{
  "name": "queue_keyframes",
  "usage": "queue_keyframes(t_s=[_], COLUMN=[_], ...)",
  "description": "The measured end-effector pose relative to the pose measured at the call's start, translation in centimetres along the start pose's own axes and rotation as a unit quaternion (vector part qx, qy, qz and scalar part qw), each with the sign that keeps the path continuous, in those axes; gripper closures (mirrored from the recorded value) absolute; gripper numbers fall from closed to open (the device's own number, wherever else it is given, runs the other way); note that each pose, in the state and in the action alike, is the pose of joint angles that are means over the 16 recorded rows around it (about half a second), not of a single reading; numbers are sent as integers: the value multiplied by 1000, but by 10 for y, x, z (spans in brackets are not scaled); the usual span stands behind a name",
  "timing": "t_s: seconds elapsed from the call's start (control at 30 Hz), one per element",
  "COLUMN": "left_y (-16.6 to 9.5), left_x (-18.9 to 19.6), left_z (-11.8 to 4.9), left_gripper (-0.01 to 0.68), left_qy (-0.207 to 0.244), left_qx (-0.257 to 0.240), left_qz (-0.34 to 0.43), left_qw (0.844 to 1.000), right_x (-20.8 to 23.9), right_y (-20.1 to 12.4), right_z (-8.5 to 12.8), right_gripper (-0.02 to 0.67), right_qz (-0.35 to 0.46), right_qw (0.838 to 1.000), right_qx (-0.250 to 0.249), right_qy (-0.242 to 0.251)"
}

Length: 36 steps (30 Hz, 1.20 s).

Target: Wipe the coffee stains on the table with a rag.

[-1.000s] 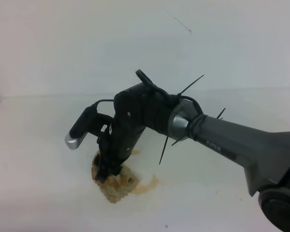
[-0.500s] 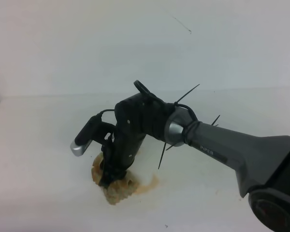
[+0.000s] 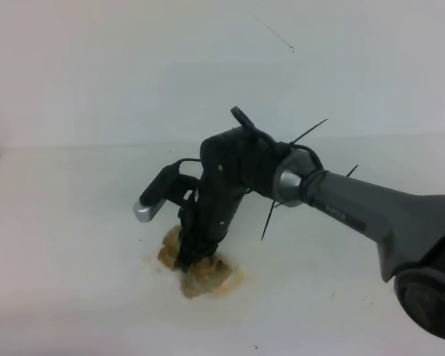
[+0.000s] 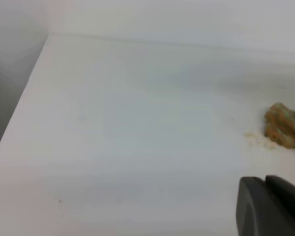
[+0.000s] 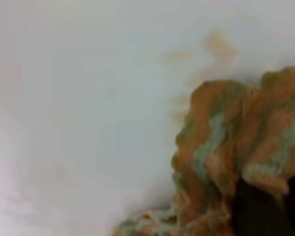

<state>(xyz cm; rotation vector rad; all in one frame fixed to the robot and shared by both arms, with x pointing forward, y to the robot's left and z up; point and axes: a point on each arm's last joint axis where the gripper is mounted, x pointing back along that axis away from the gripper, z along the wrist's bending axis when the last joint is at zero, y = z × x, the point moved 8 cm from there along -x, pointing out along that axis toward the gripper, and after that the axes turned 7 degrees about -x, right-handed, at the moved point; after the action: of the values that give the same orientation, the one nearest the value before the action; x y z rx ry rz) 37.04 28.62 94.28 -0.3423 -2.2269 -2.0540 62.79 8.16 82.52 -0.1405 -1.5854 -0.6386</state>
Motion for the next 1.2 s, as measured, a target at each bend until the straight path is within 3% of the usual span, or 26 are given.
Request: queue_keyframes(t_s=[0.33, 0.57, 0.83, 1.2], left_y=[0, 0, 0, 0], left_x=[0, 0, 0, 0], left_z=[0, 0, 0, 0], left_gripper=[675, 675, 675, 675], left_qy=[0, 0, 0, 0], left_qx=[0, 0, 0, 0], left_qz=[0, 0, 0, 0], left_qw=[1000, 1000, 1000, 1000], right_x=[7, 8, 4, -4], right_y=[-23, -42, -56, -43], right_z=[-49, -56, -34, 31], right_gripper=[604, 604, 604, 602], right_qz=[13, 41, 77, 83], right_qw=[999, 996, 990, 988], right_qx=[-53, -77, -88, -50], right_qy=[-5, 22, 74, 123])
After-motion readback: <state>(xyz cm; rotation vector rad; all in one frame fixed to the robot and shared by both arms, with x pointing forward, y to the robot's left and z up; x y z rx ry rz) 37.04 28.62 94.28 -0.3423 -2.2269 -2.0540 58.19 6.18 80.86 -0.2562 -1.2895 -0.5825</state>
